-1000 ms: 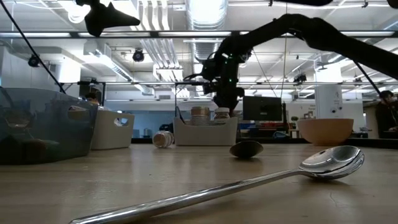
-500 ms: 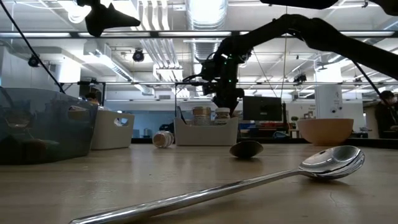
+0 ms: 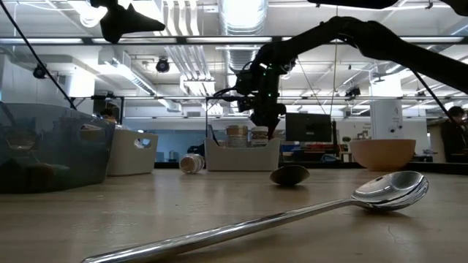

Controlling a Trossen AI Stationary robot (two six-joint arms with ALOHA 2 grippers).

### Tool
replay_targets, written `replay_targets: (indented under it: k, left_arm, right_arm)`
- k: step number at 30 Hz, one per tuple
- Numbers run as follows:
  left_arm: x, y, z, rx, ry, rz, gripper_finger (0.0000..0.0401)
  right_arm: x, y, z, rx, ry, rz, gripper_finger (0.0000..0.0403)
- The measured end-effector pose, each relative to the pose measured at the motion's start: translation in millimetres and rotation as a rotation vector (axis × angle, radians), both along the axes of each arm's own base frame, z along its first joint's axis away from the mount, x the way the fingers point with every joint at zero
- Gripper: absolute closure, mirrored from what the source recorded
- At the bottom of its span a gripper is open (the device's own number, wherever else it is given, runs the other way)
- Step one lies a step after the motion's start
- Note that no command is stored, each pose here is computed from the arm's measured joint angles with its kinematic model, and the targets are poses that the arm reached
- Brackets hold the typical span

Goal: Pick & Place Food Item
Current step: Put the red spice can into the top gray bin

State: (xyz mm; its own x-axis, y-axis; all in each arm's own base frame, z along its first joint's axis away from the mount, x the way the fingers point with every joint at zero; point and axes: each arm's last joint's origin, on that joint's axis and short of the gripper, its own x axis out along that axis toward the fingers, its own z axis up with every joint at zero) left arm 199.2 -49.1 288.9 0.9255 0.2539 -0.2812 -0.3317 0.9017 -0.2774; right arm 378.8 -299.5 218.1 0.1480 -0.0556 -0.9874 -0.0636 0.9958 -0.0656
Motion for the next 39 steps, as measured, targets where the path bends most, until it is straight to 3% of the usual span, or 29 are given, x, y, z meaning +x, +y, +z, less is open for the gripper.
replay_targets:
  k: [5,17,39]
  left_arm:
    - [0.0,0.0,-0.1,0.000,0.001,0.000,0.0059]
    - [-0.1,0.0,-0.3,0.001,0.004,0.000,0.0059]
    - [-0.1,0.0,-0.4,0.001,0.004,-0.001,0.0059]
  right_arm:
    - [0.2,-0.3,0.0,-0.003,-0.001,-0.015,0.0176]
    - [1.5,-1.3,0.2,-0.029,-0.001,-0.047,0.0097]
    - [5.0,2.2,0.2,-0.057,0.011,0.001,0.0094]
